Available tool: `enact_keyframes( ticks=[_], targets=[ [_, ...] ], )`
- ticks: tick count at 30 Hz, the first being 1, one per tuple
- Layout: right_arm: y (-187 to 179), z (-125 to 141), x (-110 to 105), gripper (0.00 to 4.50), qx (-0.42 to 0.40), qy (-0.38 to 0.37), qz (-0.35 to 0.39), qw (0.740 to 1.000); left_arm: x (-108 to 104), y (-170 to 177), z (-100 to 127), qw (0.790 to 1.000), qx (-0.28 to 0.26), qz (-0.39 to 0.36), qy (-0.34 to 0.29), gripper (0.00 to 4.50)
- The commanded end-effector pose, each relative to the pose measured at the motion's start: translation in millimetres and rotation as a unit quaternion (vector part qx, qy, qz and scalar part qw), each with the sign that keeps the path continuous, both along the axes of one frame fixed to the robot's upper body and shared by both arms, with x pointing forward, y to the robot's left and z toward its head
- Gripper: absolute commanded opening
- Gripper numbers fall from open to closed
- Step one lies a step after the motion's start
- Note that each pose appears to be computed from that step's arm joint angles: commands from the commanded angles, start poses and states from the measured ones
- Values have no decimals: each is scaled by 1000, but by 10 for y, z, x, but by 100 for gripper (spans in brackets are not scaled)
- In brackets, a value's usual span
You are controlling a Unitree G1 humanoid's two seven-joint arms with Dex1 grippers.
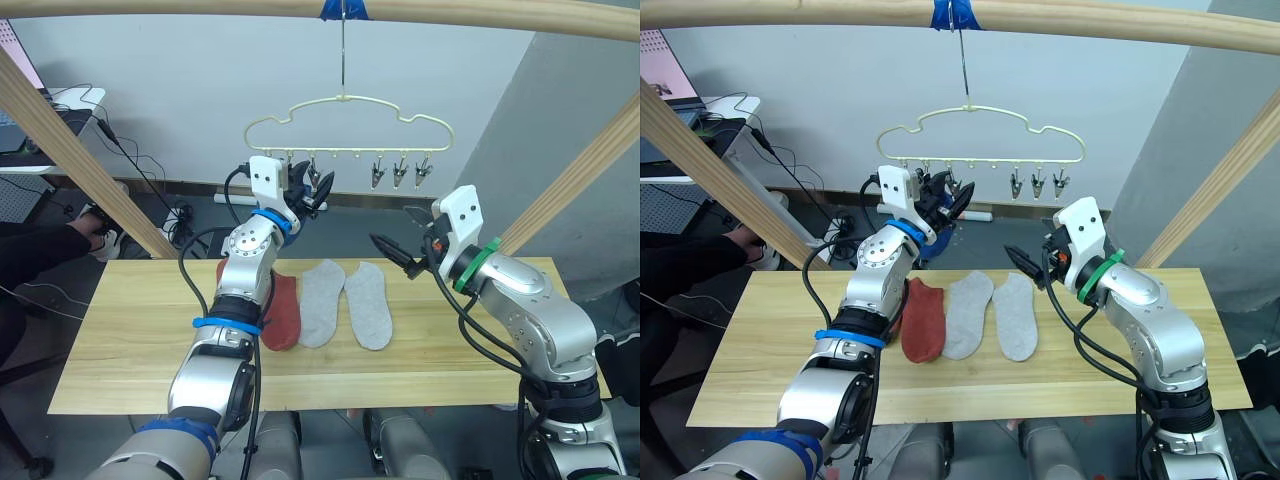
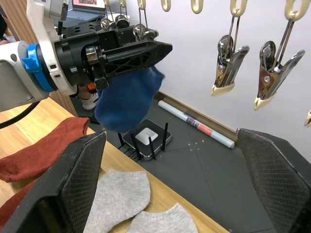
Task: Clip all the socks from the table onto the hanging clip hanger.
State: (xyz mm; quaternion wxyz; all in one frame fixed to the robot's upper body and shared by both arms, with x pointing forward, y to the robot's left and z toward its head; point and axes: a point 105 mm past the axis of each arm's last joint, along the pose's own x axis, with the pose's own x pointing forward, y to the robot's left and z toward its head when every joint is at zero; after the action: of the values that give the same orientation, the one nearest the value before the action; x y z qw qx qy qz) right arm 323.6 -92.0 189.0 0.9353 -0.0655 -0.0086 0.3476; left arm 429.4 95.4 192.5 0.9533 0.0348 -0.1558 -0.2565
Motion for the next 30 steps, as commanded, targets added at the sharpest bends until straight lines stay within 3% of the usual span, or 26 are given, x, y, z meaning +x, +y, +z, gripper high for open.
enact_keyframes(
  ticks=[1,6,22,25,27,30],
  targets=[
    [24,144,-8,450,6,-32,3,999,-68,-49,184,999,-14,-13,-36,276],
    [28,136,-15,450,5,-32,2,999,-116,-78,214,998,-31,-10,-45,276],
    [29,137,-12,450,5,-33,2,999,-141,-98,192,998,-6,15,-65,276],
    [28,136,-9,450,5,-32,2,999,-145,-94,185,998,1,15,-66,225],
    [33,139,-9,450,6,-33,2,999,-148,-88,177,998,3,15,-66,168],
    [40,140,-12,450,7,-33,3,999,-145,-77,177,998,9,18,-67,168]
  ],
)
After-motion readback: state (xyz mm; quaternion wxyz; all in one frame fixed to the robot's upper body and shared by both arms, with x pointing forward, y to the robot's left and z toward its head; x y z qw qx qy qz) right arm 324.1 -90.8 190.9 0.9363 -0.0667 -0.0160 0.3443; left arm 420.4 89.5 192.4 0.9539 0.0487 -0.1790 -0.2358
